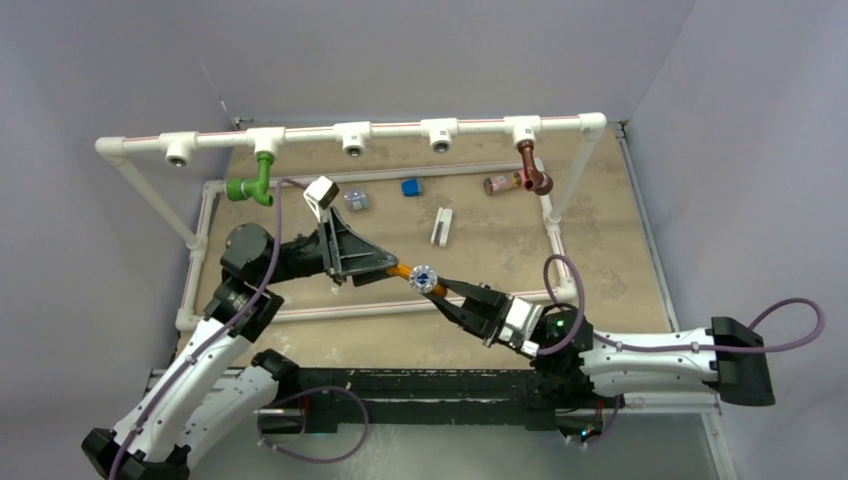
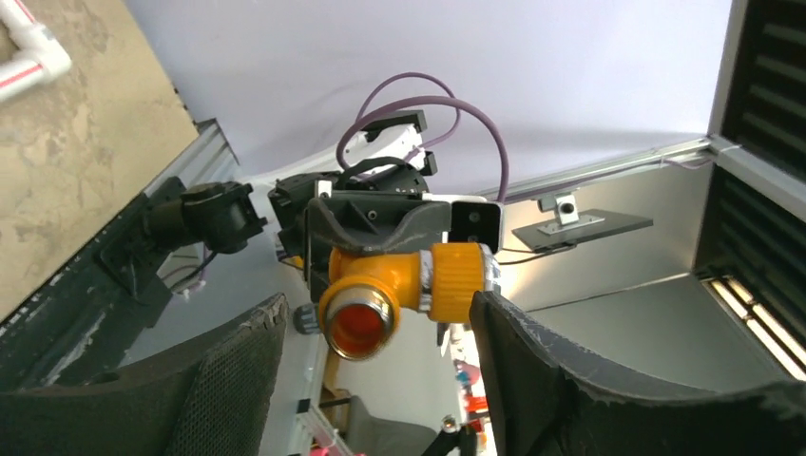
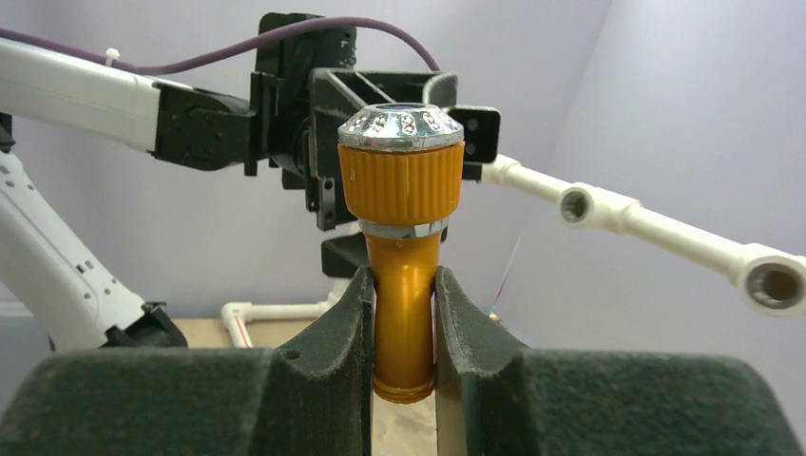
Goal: Install the water faucets
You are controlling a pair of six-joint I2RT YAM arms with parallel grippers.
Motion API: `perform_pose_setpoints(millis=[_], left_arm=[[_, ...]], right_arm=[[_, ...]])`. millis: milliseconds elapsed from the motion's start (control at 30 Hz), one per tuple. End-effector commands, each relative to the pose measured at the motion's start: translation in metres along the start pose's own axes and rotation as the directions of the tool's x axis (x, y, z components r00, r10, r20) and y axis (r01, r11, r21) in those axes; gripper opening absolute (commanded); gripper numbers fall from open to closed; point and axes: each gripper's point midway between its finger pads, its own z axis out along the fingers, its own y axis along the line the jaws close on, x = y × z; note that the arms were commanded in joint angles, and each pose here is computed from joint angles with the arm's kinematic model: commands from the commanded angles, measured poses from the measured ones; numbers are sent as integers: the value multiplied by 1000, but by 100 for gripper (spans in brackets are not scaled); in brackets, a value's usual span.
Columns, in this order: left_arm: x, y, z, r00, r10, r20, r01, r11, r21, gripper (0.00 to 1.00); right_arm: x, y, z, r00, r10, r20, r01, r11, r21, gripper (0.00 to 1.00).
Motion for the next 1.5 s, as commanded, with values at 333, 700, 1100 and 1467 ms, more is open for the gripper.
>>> perform_pose_setpoints(millis=[333,700,1100,1467], left_arm=[[-37,-74,11,860,510,-21,-510,854,-107,70],[-149,-82,-32,494,865,88,-632,427,-648,67],[-239,-53,-103,283,959,-27,-245,45,-969,62],[-242,-55,-101,279,960,-17,-244,54,-968,65]], right_arm=[[-19,-58,-5,990,73,-121,-40,966,256,0],[16,-80,5,959,61,-277,62,907,416,0],[73,-146,34,926,67,-373,149,840,521,0],[104,-200,30,866,105,-489,247,760,601,0]])
